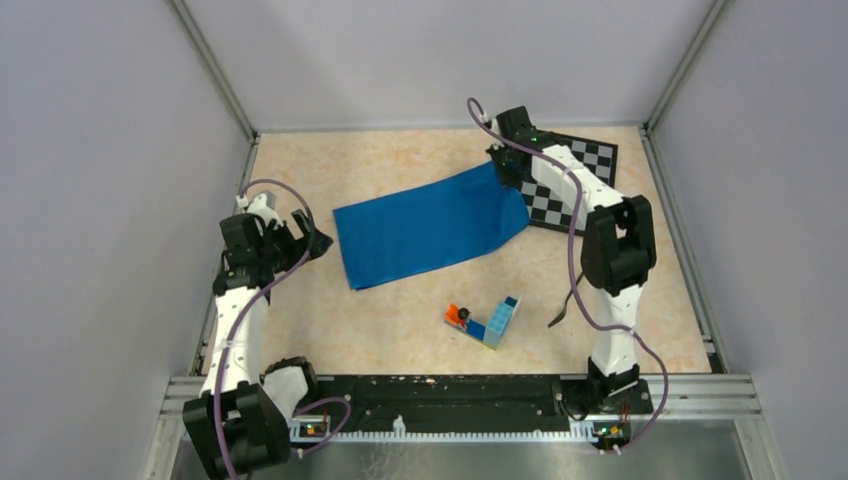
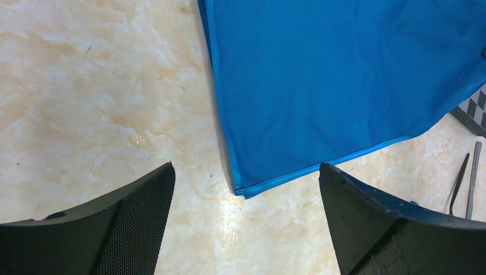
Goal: Fold the napkin into a case and place the utensils inside
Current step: Fold the rectangle-folded napkin at the center of the board.
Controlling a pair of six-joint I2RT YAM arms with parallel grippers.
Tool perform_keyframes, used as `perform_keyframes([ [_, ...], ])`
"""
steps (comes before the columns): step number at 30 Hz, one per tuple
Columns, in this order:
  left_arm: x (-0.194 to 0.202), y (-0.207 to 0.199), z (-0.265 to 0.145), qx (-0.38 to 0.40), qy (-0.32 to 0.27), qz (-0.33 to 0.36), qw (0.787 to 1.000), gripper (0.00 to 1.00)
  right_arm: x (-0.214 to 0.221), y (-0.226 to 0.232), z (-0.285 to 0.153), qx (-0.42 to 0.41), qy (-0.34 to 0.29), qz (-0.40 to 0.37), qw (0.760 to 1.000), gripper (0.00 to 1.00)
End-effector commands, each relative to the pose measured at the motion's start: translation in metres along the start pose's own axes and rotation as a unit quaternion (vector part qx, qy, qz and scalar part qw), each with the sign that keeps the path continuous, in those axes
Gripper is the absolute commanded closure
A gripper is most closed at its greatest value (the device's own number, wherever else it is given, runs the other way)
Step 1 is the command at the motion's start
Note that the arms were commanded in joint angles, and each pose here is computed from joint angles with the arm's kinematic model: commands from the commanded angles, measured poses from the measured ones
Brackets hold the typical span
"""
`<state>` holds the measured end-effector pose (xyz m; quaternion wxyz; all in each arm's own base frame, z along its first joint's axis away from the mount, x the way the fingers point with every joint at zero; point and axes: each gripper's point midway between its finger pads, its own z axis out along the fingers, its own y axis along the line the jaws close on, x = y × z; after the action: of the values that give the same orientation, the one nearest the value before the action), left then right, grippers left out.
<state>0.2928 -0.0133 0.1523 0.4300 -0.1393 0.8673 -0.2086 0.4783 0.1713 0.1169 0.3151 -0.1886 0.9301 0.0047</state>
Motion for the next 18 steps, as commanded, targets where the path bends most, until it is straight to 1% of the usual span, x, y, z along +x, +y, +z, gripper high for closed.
perform_keyframes([
  [1, -0.003, -0.003, 0.000, 0.007, -0.010, 0.009, 1.000, 0.01, -0.042, 0.013, -0.033, 0.004, -0.060, -0.026, 0.998, 1.00],
  [5, -0.004, -0.004, 0.000, 0.008, -0.012, 0.009, 1.000, 0.01, -0.047, 0.056, -0.037, -0.032, -0.067, -0.043, 0.996, 1.00],
  [9, -0.004, -0.005, -0.001, 0.011, -0.014, 0.010, 1.000, 0.01, -0.052, 0.118, -0.040, -0.106, -0.074, -0.038, 0.991, 1.00],
  [13, -0.005, -0.006, -0.002, 0.013, -0.015, 0.011, 1.000, 0.01, -0.051, 0.184, -0.043, -0.209, -0.069, -0.013, 0.975, 1.00],
  [18, -0.007, -0.006, -0.003, 0.012, -0.021, 0.016, 1.000, 0.01, -0.052, 0.243, -0.042, -0.302, -0.063, 0.011, 0.951, 1.00],
])
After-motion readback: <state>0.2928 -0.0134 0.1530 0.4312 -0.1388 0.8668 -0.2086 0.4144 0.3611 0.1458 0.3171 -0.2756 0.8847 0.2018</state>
